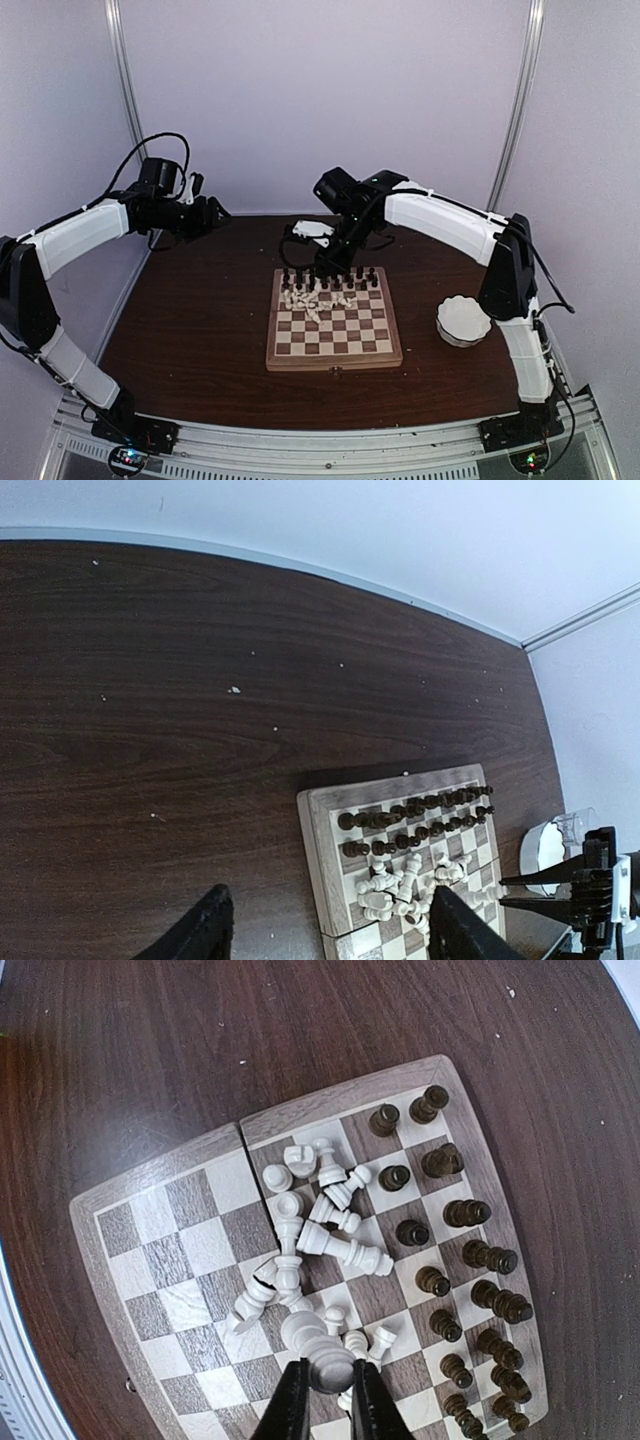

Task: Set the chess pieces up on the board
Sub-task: Place the king on e1.

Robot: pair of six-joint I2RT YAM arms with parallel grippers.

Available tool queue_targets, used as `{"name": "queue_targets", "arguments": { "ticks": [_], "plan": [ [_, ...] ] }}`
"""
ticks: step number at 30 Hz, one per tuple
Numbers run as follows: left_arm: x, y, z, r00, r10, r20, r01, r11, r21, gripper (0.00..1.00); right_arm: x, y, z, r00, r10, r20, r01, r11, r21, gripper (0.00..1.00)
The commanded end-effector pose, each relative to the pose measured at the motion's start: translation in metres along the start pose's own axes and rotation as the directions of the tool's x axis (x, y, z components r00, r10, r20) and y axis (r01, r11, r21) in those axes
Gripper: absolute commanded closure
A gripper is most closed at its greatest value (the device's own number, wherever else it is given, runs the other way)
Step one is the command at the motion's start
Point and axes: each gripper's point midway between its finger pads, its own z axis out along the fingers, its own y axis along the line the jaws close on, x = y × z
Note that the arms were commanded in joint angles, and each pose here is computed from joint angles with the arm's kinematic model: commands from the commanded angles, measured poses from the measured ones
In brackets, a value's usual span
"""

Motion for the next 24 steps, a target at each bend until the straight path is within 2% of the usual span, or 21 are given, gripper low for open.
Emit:
{"name": "queue_targets", "arguments": {
  "ticks": [1,10,15,24],
  "plan": [
    [-0.004,0.001,0.004,1.000,0.001,0.015,-0.001,1.000,0.013,0.33,0.000,0.004,-0.027,0.999,-0.031,0.024,0.030,0.999,0.034,0.96],
    [-0.003,0.006,0.007,1.000,0.009,0.009,-0.009,1.000,-0.008,0.33,0.040,0.024,-0.053,0.994,-0.103,0.031,0.101,0.993,0.058,0.96],
    [-0.001,0.009,0.011,1.000,0.008,-0.004,-0.008,1.000,-0.013,0.34,0.067,0.034,-0.052,0.992,-0.127,0.030,0.125,0.990,0.061,0.96],
    [-0.002,0.008,0.011,1.000,0.020,-0.008,-0.020,1.000,-0.014,0.34,0.088,0.059,-0.040,0.983,-0.172,0.060,0.172,0.985,-0.005,0.95]
  ]
}}
